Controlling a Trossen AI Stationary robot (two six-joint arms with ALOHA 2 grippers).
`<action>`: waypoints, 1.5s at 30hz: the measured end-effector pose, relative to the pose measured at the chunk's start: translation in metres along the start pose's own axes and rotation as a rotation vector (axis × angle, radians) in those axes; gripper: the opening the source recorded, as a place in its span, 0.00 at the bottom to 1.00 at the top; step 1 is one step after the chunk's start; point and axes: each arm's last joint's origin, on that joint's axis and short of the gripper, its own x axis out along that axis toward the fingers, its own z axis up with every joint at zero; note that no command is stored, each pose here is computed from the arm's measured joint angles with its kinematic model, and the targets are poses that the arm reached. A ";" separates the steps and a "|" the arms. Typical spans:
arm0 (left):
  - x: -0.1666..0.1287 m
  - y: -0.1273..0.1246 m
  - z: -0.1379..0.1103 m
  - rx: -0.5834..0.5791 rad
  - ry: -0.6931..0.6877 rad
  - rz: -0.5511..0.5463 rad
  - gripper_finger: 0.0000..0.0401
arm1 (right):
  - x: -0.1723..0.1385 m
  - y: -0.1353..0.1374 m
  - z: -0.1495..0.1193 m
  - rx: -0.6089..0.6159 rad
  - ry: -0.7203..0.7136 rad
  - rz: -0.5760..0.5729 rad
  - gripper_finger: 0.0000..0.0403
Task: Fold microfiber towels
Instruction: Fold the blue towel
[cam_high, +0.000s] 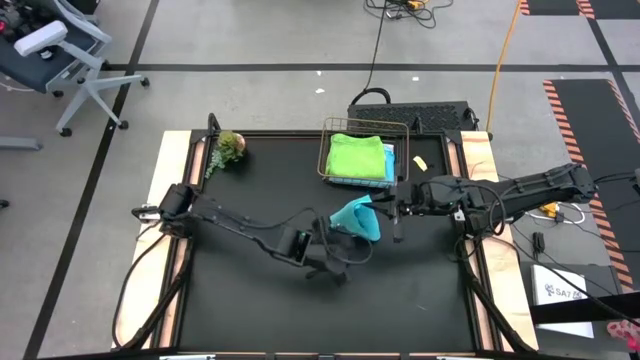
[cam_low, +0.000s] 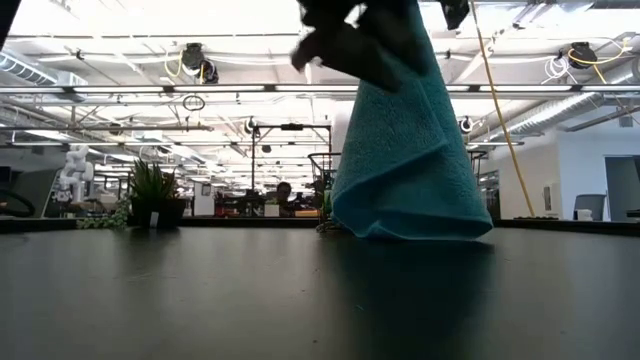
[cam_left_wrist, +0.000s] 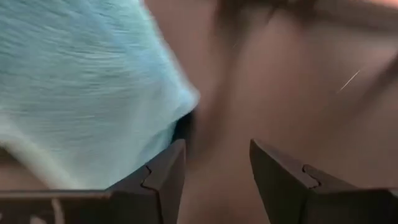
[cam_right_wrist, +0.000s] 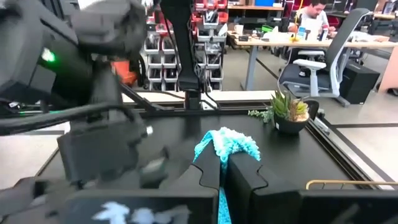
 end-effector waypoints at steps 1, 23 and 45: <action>-0.004 0.003 0.004 0.062 0.037 0.035 0.45 | 0.000 0.000 0.000 0.000 0.002 0.000 0.00; -0.018 0.011 0.030 0.729 0.060 0.053 0.45 | 0.039 -0.008 -0.027 -0.026 0.134 -0.034 0.00; -0.005 0.026 0.004 1.161 0.234 0.044 0.45 | 0.057 -0.003 -0.026 0.077 0.031 0.071 0.00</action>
